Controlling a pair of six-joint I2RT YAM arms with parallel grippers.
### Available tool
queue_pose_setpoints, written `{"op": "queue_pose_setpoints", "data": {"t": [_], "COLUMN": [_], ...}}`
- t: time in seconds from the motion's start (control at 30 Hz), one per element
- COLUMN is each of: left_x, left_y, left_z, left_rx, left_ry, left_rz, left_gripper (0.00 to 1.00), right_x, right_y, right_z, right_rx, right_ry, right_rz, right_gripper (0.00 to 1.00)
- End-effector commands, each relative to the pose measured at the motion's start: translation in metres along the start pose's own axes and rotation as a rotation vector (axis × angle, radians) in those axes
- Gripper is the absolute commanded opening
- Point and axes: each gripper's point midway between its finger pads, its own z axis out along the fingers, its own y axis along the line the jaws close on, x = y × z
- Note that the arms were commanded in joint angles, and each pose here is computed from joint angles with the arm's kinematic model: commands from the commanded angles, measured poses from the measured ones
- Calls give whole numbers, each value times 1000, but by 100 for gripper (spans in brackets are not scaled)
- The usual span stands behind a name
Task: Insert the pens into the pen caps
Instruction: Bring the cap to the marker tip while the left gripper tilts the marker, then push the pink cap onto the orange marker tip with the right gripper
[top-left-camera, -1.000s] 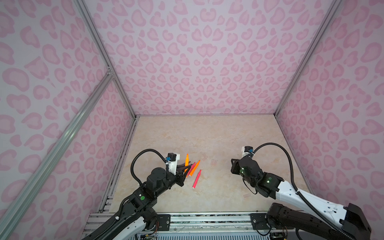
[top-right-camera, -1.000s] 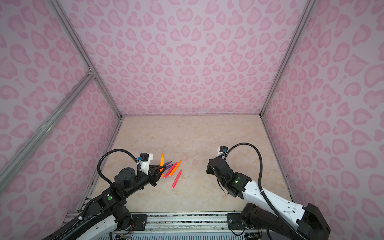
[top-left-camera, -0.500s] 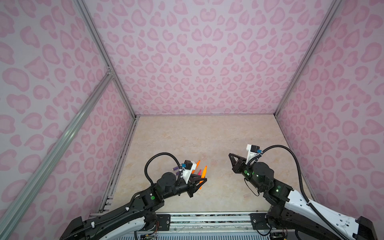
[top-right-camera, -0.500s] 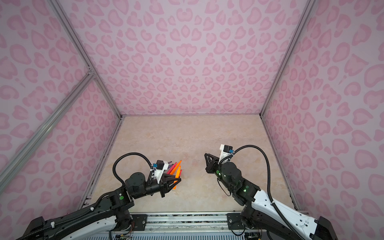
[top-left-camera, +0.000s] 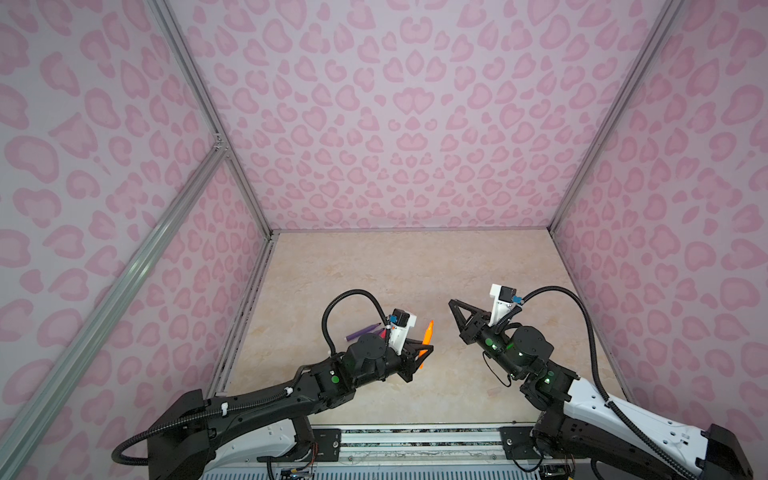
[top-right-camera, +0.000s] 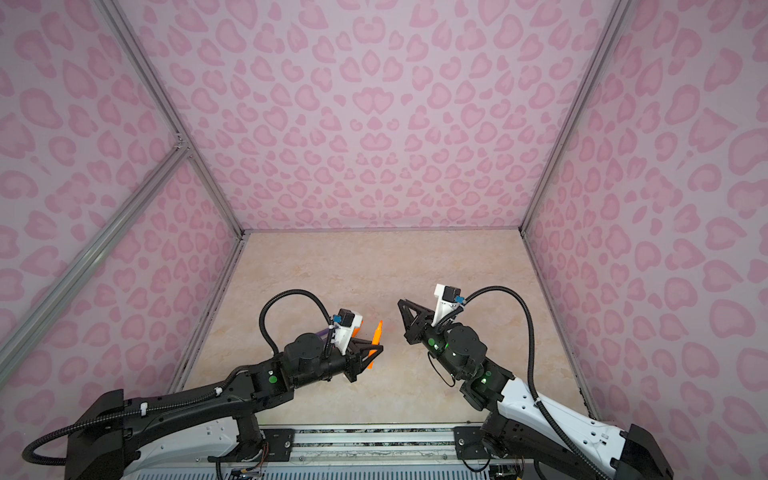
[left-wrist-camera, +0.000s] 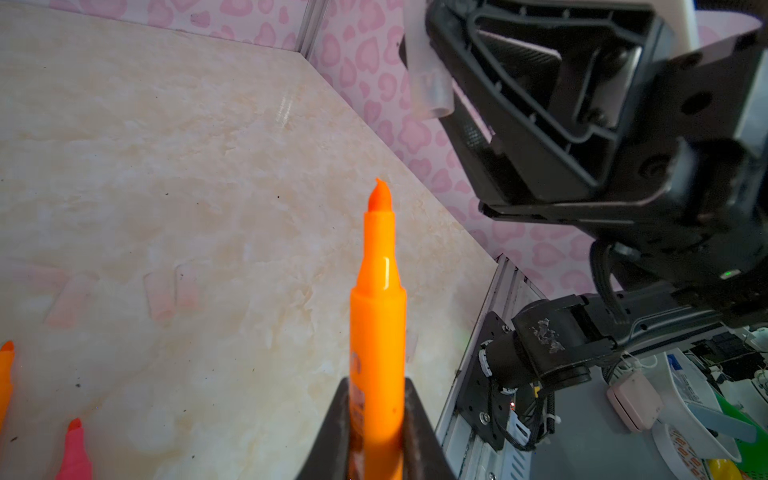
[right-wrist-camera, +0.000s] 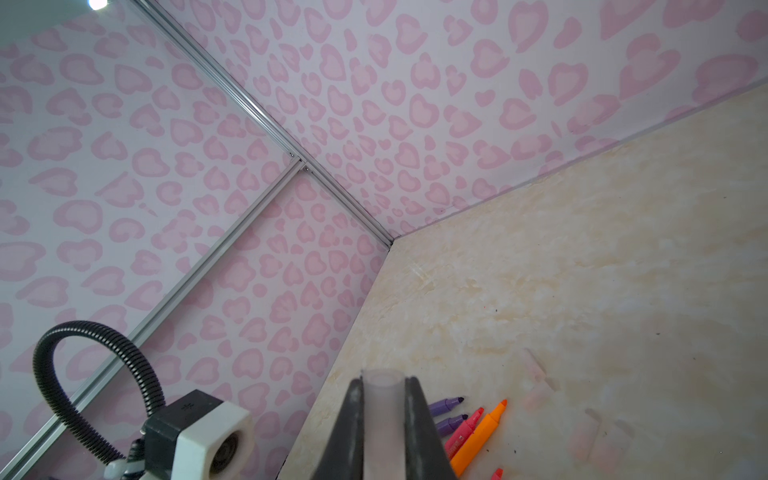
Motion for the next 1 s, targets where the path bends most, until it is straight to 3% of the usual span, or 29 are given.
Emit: {"op": "queue_pose_setpoints", "data": {"t": [0.0, 0.57, 0.97], "left_x": [-18, -18, -22], "left_y": [-6, -8, -5], "left_z": [4, 24, 17], "left_rx": [-4, -12, -34], "left_ry": [-54, -25, -42], "left_rz": [-11, -25, -19], "left_gripper": [4, 4, 4], "right_x": [-10, -2, 12], "right_y": [4, 14, 15], "right_z": [2, 12, 24], "right_rx": [-15, -55, -27], "right_ry": [-58, -44, -10], "right_rz": [16, 21, 11], "right_gripper": [0, 0, 0]}}
